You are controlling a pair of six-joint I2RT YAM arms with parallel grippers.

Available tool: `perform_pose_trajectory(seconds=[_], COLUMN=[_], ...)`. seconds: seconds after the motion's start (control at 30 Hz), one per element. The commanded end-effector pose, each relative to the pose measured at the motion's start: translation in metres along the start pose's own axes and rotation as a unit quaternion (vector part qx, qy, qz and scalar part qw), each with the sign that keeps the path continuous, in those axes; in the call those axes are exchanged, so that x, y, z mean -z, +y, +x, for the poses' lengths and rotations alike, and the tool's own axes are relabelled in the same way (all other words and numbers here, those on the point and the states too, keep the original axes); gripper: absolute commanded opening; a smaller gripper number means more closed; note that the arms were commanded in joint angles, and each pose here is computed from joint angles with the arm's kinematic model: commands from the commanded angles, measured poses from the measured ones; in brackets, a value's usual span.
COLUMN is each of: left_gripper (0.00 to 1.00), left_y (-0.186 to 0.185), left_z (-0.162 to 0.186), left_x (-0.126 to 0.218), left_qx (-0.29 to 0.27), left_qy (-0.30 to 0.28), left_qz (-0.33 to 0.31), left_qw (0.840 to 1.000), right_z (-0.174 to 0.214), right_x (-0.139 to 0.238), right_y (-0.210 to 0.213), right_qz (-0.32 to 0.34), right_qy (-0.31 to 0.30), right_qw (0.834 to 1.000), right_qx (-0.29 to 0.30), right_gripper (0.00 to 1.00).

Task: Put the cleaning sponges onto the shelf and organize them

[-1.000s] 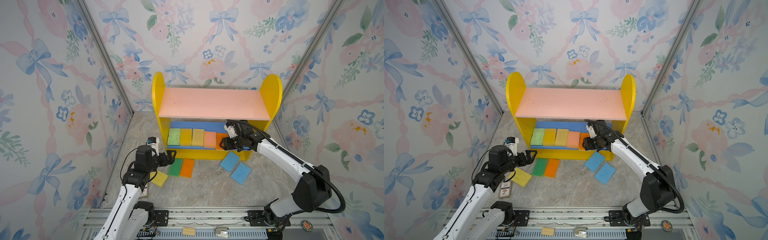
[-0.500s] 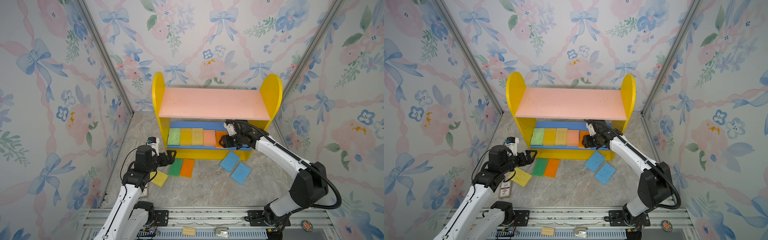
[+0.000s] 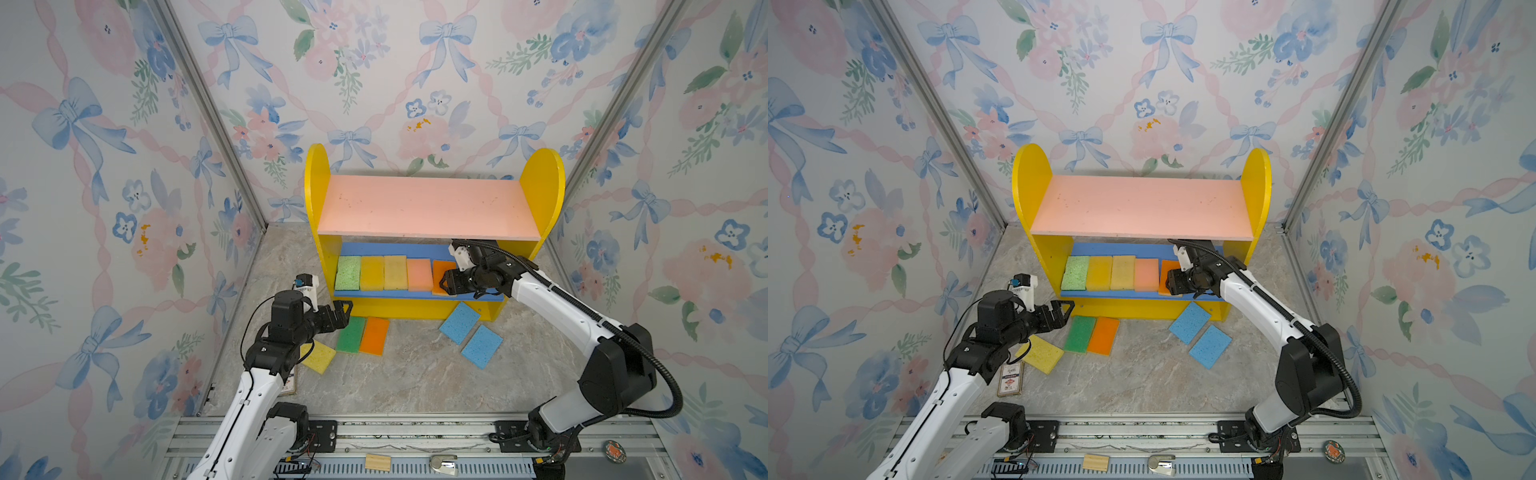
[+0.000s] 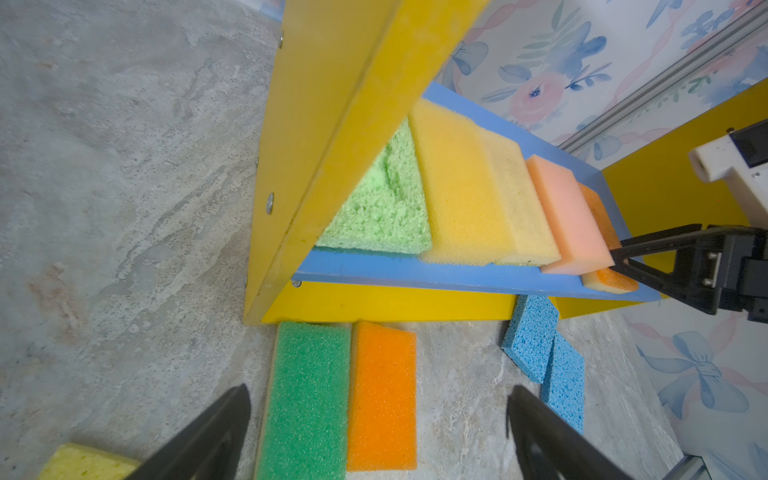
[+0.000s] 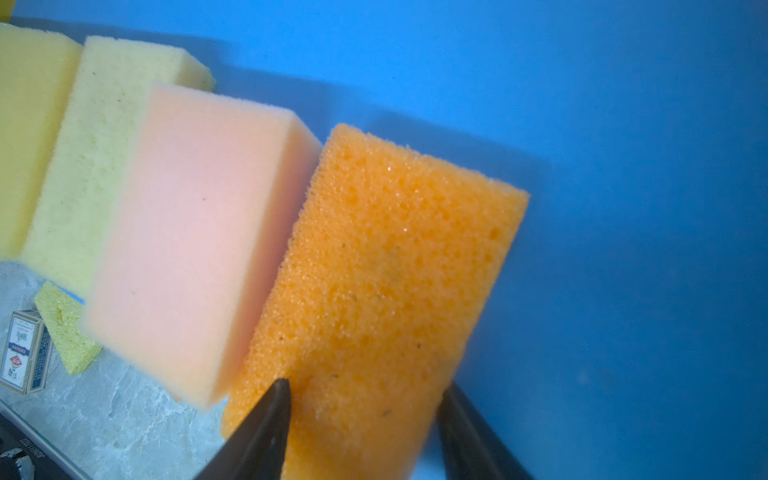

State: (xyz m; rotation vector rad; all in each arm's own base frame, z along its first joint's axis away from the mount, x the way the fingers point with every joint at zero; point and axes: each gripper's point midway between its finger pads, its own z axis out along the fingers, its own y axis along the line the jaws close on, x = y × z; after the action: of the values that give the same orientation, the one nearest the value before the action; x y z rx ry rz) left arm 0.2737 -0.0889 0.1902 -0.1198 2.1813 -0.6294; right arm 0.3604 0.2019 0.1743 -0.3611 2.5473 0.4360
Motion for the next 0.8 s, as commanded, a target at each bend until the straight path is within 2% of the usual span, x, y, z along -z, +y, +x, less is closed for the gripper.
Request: perform_pose_trajectory(seconds=[0.0, 0.17, 0.43, 0.67, 0.77], left_gripper=[0.98, 0.98, 0.98, 0.98, 0.98], left_y=[-0.002, -0.001, -0.001, -0.001, -0.001], left_z=[0.003, 0.004, 0.004, 0.004, 0.004], left_x=[-0.002, -0.003, -0.002, -0.002, -0.002], left_qx=[-0.010, -0.010, -0.010, -0.009, -0.010], left_qy=[0.005, 0.006, 0.006, 0.005, 0.005], left_qz=[0.007, 0.006, 0.006, 0.005, 0.006], left_qw=[1.000, 1.000, 1.000, 1.000, 1.000], right_z=[0.013, 0.014, 0.009, 0.010, 0.008], right_x=[-0.001, 0.000, -0.009, -0.012, -0.012], right_y=[-0.032, -0.038, -0.015, -0.010, -0.003], right_qz=[0.067, 0.074, 0.019, 0.017, -0.003], right_qy=[0.036, 0.043, 0.044, 0.053, 0.048], right_qw=[0.997, 0.996, 0.998, 0.998, 0.998], right_qx=[0.008, 0.011, 0.030, 0.039, 0.037], right_gripper=[0.58, 0.59, 0.59, 0.62, 0.62])
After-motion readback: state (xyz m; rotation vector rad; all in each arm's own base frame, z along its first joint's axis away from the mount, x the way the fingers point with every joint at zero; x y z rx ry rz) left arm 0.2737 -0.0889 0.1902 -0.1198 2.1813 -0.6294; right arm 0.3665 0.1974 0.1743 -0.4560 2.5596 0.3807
